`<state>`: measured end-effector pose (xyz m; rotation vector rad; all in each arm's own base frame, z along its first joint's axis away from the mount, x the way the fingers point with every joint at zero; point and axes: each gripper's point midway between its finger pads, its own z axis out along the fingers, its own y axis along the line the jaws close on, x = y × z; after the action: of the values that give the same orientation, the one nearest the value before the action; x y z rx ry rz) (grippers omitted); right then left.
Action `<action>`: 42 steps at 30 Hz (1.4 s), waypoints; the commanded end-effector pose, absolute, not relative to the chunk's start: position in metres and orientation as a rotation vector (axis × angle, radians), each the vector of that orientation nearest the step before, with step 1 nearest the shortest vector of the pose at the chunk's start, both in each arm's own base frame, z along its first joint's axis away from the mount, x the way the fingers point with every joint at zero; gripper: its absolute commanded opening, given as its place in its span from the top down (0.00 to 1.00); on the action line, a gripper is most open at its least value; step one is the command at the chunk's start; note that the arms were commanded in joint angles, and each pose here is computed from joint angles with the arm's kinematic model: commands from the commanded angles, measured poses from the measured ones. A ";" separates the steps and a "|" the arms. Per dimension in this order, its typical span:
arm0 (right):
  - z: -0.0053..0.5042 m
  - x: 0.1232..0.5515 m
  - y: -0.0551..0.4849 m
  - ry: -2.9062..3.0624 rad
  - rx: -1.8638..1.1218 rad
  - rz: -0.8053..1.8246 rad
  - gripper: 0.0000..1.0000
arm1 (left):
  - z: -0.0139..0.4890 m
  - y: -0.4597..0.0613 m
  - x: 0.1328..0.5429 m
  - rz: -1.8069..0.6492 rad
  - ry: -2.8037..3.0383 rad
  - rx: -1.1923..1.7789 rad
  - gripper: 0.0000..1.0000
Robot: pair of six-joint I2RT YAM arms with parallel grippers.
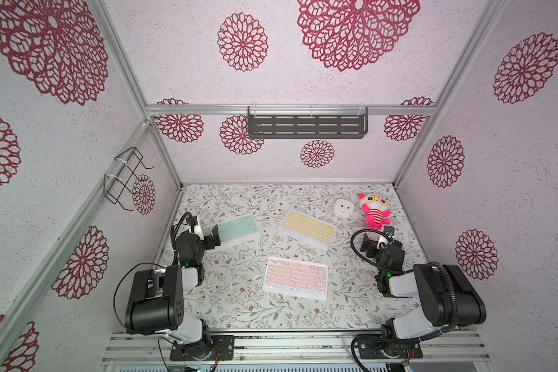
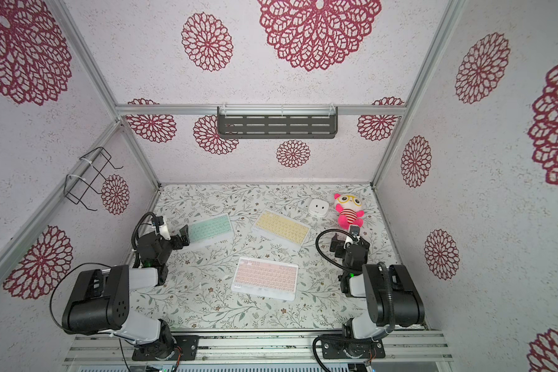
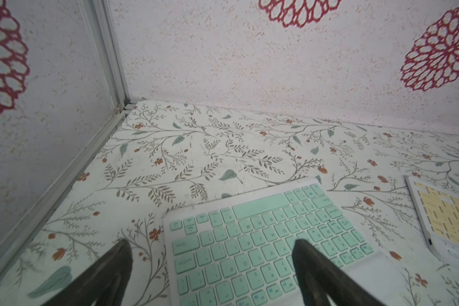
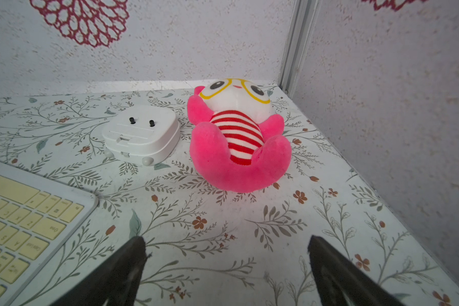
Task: Stack the numeric keypads
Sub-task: Move the numeric keypad to the center of the board.
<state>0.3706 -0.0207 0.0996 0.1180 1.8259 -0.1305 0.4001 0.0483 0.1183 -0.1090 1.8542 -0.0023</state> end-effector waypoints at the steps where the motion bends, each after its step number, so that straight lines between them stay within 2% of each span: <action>1: 0.137 0.371 -0.005 1.772 0.043 -0.112 0.01 | 0.158 0.048 0.396 0.046 1.849 -0.144 0.03; 5: 0.166 0.369 0.010 1.871 0.205 0.102 0.01 | 0.194 0.015 0.384 -0.152 1.894 -0.278 0.03; 7: 0.178 0.366 0.040 1.903 0.187 0.301 0.01 | 0.208 -0.016 0.379 -0.275 1.878 -0.290 0.03; 9: 0.186 0.361 0.061 1.918 0.200 0.390 0.01 | 0.216 -0.045 0.374 -0.407 1.852 -0.318 0.03; 15: 0.183 0.336 0.144 1.966 0.256 0.809 0.01 | 0.196 -0.130 0.369 -0.830 1.907 -0.517 0.03; 19: 0.179 0.316 0.183 1.958 0.295 0.968 0.01 | 0.197 -0.197 0.362 -0.991 1.894 -0.414 0.03; 26: 0.177 0.307 0.195 1.957 0.379 0.997 0.01 | 0.208 -0.271 0.348 -1.002 1.976 -0.132 0.03; 28: 0.158 0.308 0.182 2.035 0.490 0.913 0.01 | 0.199 -0.268 0.358 -0.986 1.997 -0.237 0.03; 30: 0.161 0.310 0.187 2.013 0.449 0.956 0.01 | 0.180 -0.265 0.365 -0.963 2.099 -0.288 0.02; 33: 0.152 0.320 0.174 2.052 0.515 0.820 0.01 | 0.192 -0.282 0.377 -1.053 2.081 -0.165 0.03; 38: 0.136 0.334 0.132 2.171 0.618 0.377 0.01 | 0.166 -0.270 0.420 -0.613 2.249 -0.037 0.03; 42: 0.128 0.349 0.126 2.210 0.591 0.282 0.01 | 0.143 -0.271 0.453 -0.363 2.320 0.129 0.03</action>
<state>0.3477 0.1537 0.1414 0.5782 2.1619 0.4951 0.4482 -0.2909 0.1796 -0.0310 2.1885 -0.6486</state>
